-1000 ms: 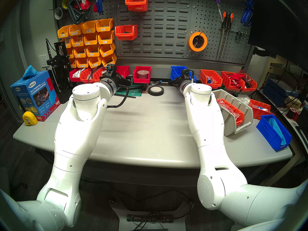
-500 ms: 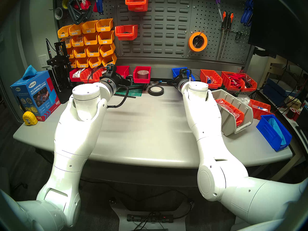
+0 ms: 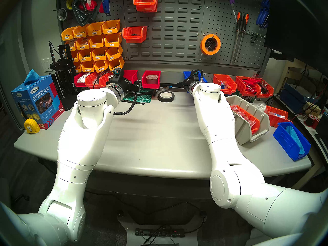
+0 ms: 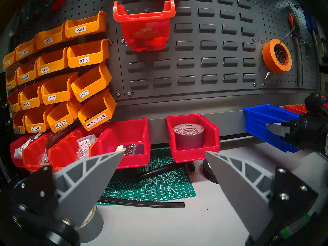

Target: Hang all the unorganized tool boxes onto the wall

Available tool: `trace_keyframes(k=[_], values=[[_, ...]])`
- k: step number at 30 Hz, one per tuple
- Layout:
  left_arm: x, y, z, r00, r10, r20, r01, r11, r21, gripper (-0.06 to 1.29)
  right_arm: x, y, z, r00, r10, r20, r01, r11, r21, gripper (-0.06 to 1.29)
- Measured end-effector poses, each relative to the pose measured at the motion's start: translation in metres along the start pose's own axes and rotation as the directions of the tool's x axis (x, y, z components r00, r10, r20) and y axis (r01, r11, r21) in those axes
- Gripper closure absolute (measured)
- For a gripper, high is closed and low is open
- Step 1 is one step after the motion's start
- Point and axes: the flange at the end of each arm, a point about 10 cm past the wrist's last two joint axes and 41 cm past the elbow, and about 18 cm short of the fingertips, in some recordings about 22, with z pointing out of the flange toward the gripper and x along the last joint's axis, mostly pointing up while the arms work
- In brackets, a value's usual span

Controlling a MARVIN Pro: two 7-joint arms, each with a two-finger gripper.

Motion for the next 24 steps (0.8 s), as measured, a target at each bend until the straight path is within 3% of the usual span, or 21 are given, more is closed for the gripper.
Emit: trace_keyframes(k=[24], values=[[-0.0002, 0.0001, 0.0000, 1.000, -0.001, 0.002, 0.001, 1.000, -0.001, 0.00, 0.0081, -0.0024, -0.0009, 1.000, 0.011, 0.020, -0.010, 1.000, -0.026, 1.11]])
